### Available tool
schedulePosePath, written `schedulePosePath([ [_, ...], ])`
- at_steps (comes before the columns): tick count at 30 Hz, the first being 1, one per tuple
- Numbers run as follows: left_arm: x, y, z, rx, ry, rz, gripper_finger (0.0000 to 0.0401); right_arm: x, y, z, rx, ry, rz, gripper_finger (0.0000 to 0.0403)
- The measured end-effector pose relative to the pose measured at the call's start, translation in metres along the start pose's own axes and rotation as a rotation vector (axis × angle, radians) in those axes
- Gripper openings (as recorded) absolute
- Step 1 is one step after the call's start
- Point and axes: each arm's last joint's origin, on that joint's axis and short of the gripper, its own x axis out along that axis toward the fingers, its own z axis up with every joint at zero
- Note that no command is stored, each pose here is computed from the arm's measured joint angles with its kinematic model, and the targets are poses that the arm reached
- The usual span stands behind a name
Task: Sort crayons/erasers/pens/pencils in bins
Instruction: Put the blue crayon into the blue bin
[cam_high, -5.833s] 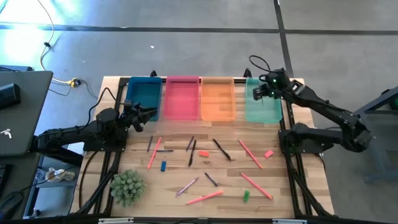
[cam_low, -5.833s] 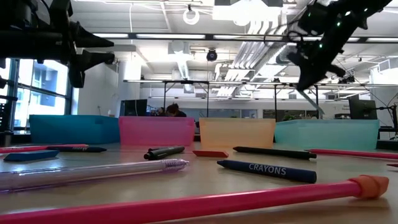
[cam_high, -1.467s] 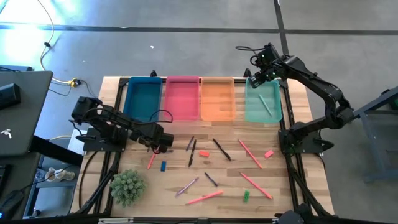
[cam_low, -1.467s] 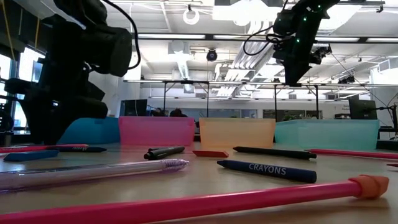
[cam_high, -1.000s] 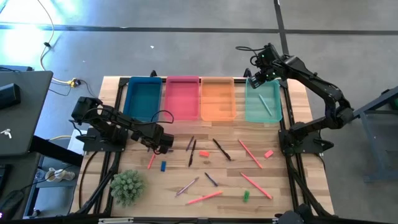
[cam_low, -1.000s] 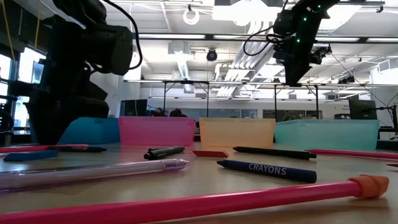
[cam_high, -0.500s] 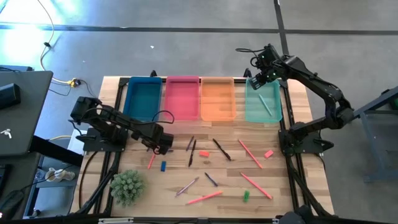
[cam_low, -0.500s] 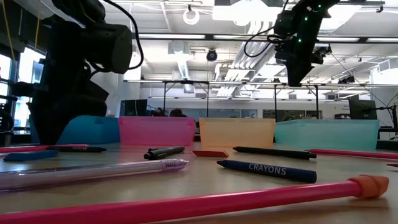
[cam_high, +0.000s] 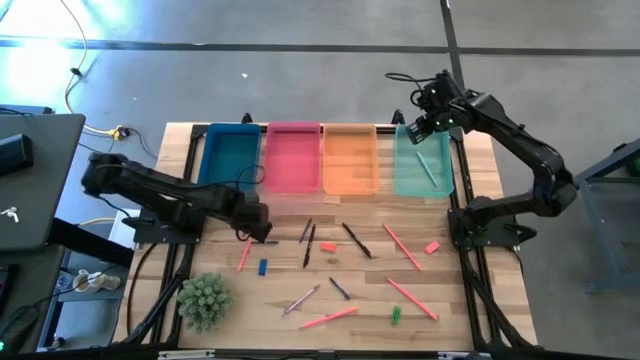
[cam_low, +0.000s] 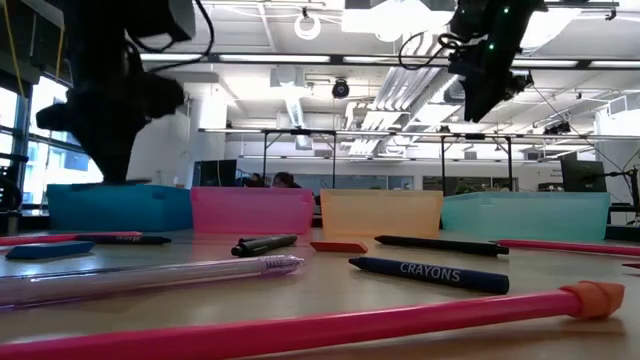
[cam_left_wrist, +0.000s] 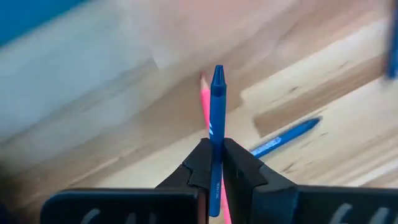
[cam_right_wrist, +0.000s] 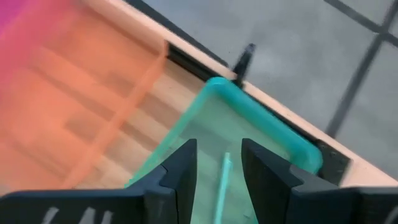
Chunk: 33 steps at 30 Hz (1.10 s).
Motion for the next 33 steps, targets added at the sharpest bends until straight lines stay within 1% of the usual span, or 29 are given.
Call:
schedulePosePath([
  [4,-0.025,0.016,0.011,-0.047,-0.165,-0.068,0.0012,-0.007,0.010,-0.002,0.011,-0.021,0.034,0.0117],
  [8,-0.047,0.038,0.023,-0.091,-0.328,-0.101,0.0012,-0.011,0.023,-0.004,0.013,-0.030,0.068,0.0117],
  [12,-0.062,0.061,0.035,-0.121,-0.452,-0.086,0.0012,-0.013,0.036,-0.006,0.026,-0.031,0.095,0.0117],
  [16,-0.068,0.081,0.048,-0.156,-0.538,-0.018,0.0012,-0.016,0.051,-0.008,0.055,-0.031,0.132,0.0117],
  [19,-0.068,0.089,0.062,-0.174,-0.565,0.010,0.0012,-0.019,0.063,-0.010,0.067,-0.033,0.167,0.0117],
  [21,-0.065,0.093,0.072,-0.159,-0.563,0.024,0.0012,-0.022,0.072,-0.011,0.073,-0.041,0.193,0.0117],
  [25,-0.055,0.104,0.093,-0.170,-0.543,0.100,0.0012,-0.027,0.087,-0.014,0.099,-0.059,0.238,0.0117],
  [26,-0.051,0.107,0.098,-0.172,-0.525,0.117,0.0012,-0.028,0.091,-0.015,0.104,-0.061,0.244,0.0117],
  [29,-0.040,0.115,0.111,-0.169,-0.466,0.122,0.0012,-0.031,0.101,-0.019,0.110,-0.062,0.253,0.0117],
  [33,-0.023,0.126,0.123,-0.164,-0.374,0.173,0.0012,-0.036,0.115,-0.026,0.107,-0.061,0.274,0.0117],
])
